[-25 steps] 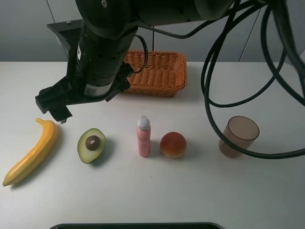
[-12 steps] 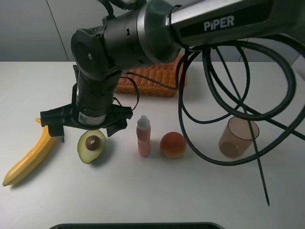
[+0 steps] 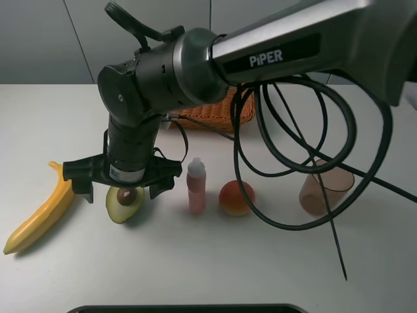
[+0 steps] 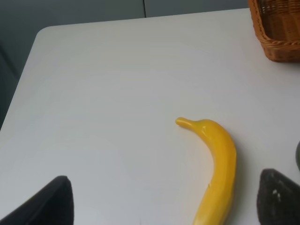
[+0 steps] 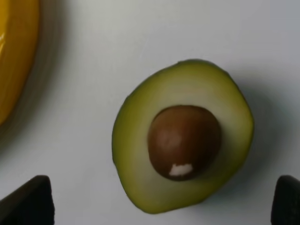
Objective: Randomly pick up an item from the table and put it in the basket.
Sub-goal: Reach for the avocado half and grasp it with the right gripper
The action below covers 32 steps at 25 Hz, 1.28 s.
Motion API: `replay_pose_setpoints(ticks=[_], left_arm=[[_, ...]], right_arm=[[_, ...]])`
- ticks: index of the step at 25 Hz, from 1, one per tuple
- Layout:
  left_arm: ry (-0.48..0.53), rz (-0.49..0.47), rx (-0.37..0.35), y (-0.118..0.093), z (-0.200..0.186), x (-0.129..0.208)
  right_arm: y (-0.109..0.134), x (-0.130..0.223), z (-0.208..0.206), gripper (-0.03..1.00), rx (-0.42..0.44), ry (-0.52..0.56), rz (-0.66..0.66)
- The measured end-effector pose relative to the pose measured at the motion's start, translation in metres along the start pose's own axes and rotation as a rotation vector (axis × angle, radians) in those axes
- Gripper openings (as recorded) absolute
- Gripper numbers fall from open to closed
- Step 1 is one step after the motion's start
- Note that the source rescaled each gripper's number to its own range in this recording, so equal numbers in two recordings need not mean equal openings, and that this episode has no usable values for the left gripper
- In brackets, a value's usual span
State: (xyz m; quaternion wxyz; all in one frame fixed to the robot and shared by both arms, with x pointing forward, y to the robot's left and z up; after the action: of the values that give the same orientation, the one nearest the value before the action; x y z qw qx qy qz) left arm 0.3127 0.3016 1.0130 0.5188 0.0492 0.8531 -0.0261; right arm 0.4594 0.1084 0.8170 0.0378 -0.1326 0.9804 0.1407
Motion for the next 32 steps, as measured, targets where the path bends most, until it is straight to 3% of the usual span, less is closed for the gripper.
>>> replay_pose_setpoints(ticks=[12, 32], left_arm=[[0.0, 0.0, 0.0, 0.0, 0.0, 0.0], [0.0, 0.0, 0.0, 0.0, 0.0, 0.0]], right_arm=[[-0.013, -0.004, 0.021, 1.0, 0.048, 0.053, 0.039], [-0.01, -0.003, 0.038, 1.0, 0.016, 0.077, 0.045]])
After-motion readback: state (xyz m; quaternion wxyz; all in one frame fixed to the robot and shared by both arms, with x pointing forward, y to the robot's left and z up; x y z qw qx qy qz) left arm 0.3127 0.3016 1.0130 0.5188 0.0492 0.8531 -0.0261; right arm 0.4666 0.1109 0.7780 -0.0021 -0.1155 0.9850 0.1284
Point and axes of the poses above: a point on each arm's last joint axis where the gripper is mounted, z pointing out along that axis toward the gripper, y along the wrist's bending axis when the last joint is at zero, x = y × z, the point moved 9 cm from there along z, pointing out along that axis toward the gripper, and after that the axes turned 2 degrees about -z, right-handed, at the moved point
